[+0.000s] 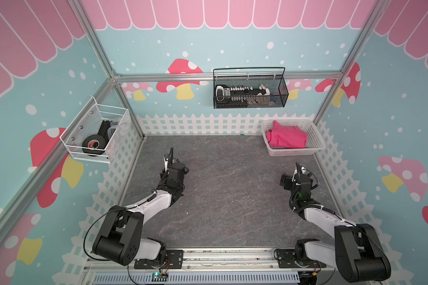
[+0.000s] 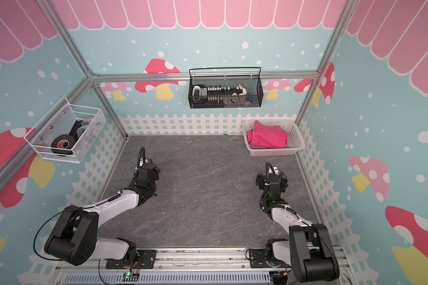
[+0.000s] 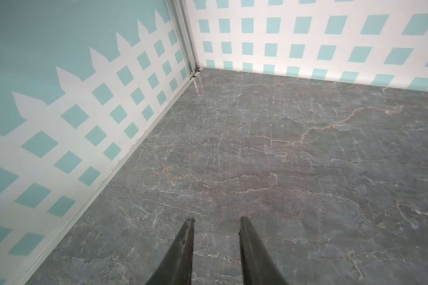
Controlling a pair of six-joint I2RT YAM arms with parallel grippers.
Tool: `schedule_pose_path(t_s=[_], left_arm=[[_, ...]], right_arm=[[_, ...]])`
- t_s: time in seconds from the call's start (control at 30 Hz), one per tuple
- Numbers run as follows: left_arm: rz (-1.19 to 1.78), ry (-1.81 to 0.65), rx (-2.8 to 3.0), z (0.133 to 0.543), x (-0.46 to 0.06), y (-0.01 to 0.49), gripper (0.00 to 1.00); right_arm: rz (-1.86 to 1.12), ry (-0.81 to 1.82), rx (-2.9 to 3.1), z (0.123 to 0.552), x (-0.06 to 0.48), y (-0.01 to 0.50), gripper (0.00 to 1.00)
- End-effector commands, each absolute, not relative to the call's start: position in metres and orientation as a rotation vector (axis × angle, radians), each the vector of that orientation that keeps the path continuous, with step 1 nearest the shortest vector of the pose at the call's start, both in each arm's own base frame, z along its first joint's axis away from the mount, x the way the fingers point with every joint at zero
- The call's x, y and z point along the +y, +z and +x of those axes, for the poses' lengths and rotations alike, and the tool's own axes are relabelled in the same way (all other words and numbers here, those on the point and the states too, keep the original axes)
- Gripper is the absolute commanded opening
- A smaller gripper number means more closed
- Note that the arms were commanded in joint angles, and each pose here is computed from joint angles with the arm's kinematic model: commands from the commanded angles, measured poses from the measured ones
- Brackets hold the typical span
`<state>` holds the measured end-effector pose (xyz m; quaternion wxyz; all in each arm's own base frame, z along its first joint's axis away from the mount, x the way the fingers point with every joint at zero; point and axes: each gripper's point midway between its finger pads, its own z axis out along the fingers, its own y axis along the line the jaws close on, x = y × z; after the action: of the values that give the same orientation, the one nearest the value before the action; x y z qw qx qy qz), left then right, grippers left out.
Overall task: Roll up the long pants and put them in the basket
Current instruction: Place the long pant in the bin, then reset both arms
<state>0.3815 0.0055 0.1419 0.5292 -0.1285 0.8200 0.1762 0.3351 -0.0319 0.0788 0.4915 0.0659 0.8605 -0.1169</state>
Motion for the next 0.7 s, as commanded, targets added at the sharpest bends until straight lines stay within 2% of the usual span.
schedule_pose_path(t_s=[0.0, 0.03, 0.2, 0.47, 0.53, 0.67], left_arm=[[-0.225, 0.347, 1.849, 0.383, -0.002, 0.156, 0.32], [-0.217, 0.336, 1.848, 0.376, -0.002, 0.144, 0.32], [-0.226, 0.311, 1.718, 0.362, 0.007, 0.154, 0.34], [-0.207, 0.35, 1.71, 0.387, 0.019, 0.141, 0.34], [-0.216, 0.293, 1.796, 0.39, 0.022, 0.134, 0.35], [-0.174, 0.211, 1.784, 0.396, 0.02, 0.121, 0.45]], right_arm=[[0.046, -0.31, 1.829, 0.359, -0.026, 0.135, 0.99], [0.052, -0.321, 1.809, 0.361, -0.029, 0.136, 0.99], [-0.055, -0.275, 1.844, 0.38, -0.014, 0.109, 0.98], [-0.071, -0.256, 1.867, 0.386, -0.012, 0.102, 0.99], [-0.07, -0.257, 1.864, 0.385, -0.012, 0.101, 0.99], [-0.071, -0.255, 1.864, 0.385, -0.012, 0.102, 0.99]])
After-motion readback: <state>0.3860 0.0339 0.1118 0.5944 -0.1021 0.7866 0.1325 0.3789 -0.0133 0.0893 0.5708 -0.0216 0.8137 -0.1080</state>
